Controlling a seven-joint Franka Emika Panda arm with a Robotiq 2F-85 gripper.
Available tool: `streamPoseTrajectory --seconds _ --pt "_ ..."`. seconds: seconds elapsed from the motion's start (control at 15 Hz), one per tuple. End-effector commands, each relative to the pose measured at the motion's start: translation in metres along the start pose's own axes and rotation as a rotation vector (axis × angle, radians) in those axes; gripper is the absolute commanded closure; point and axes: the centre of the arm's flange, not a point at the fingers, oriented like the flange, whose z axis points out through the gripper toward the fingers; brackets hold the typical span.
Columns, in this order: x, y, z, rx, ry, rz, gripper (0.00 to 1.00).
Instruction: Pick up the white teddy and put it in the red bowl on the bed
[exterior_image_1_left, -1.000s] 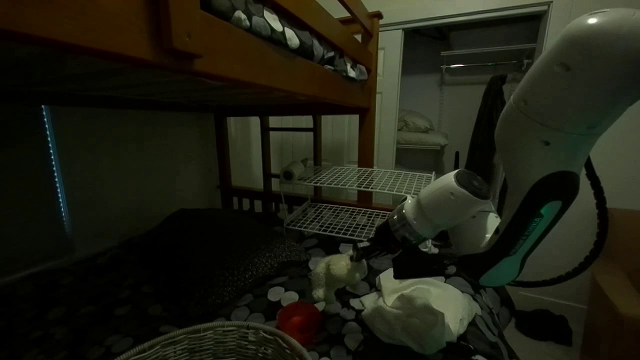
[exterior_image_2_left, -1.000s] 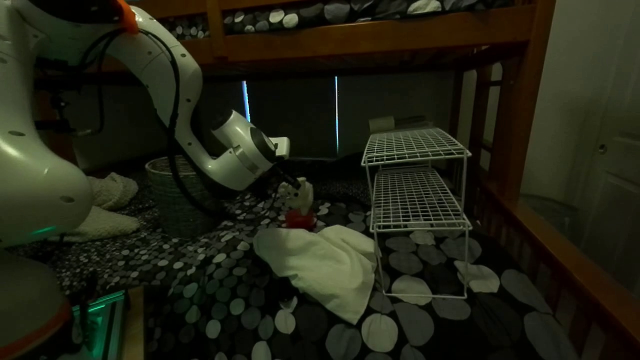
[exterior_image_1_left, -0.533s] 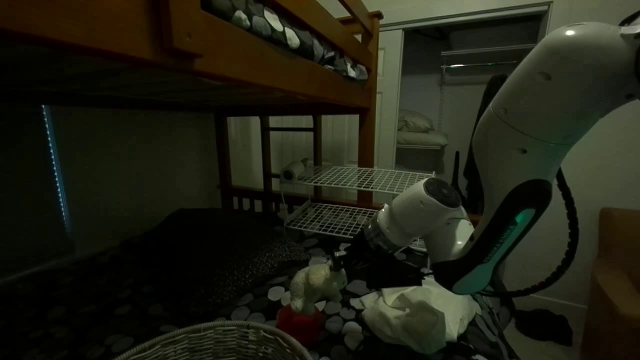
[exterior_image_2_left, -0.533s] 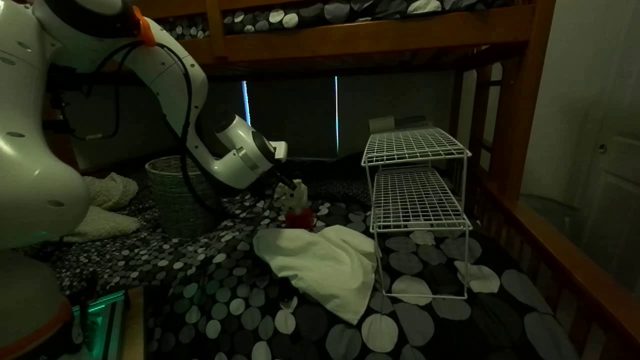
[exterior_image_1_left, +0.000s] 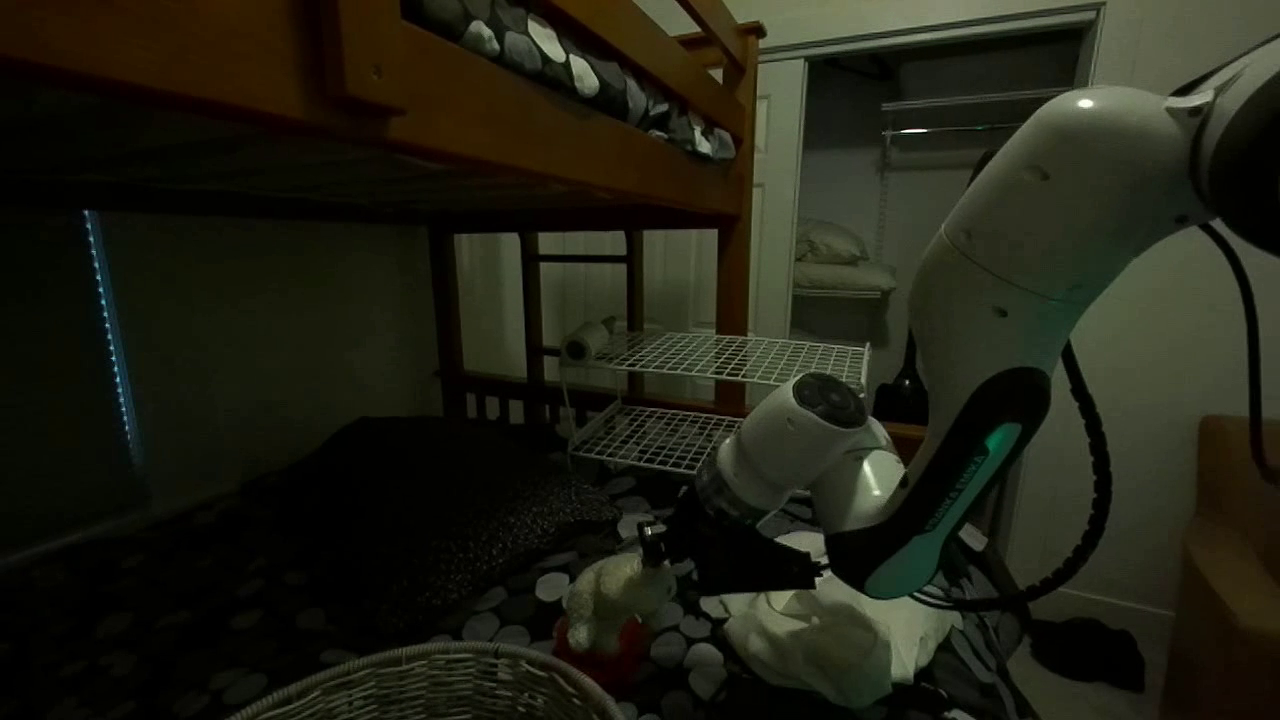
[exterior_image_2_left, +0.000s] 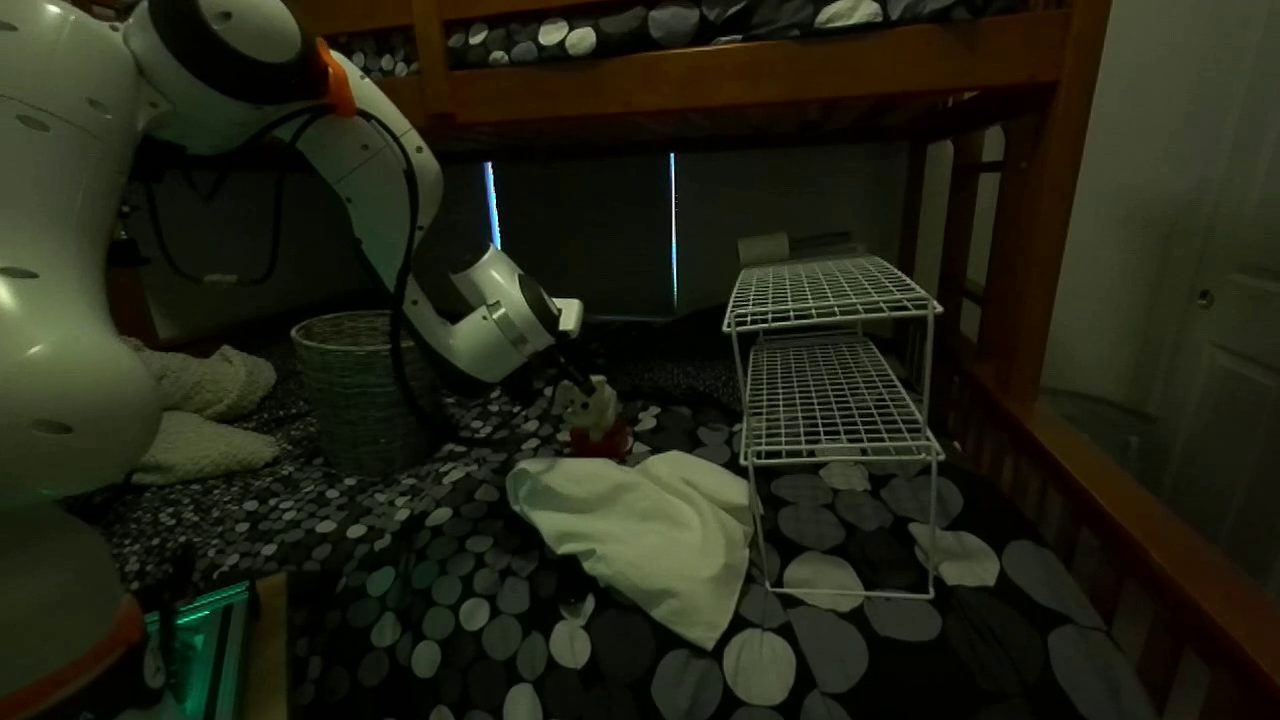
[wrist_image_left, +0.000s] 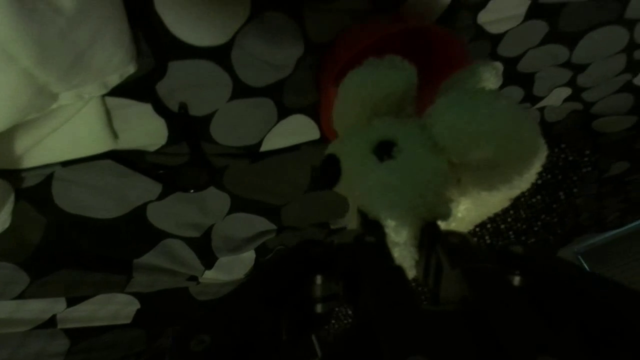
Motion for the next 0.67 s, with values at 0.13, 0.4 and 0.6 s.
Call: streamPoseTrajectory --seconds 0.13,0.4,0.6 --pt "0.009 0.003 0.04 -0.041 -0.035 0.027 0.95" --pt "-0.002 0.005 0.068 -0.046 -0.066 0.045 0.95" --pt "-0.004 0.001 0.079 -0.019 -0.051 0.071 0.95"
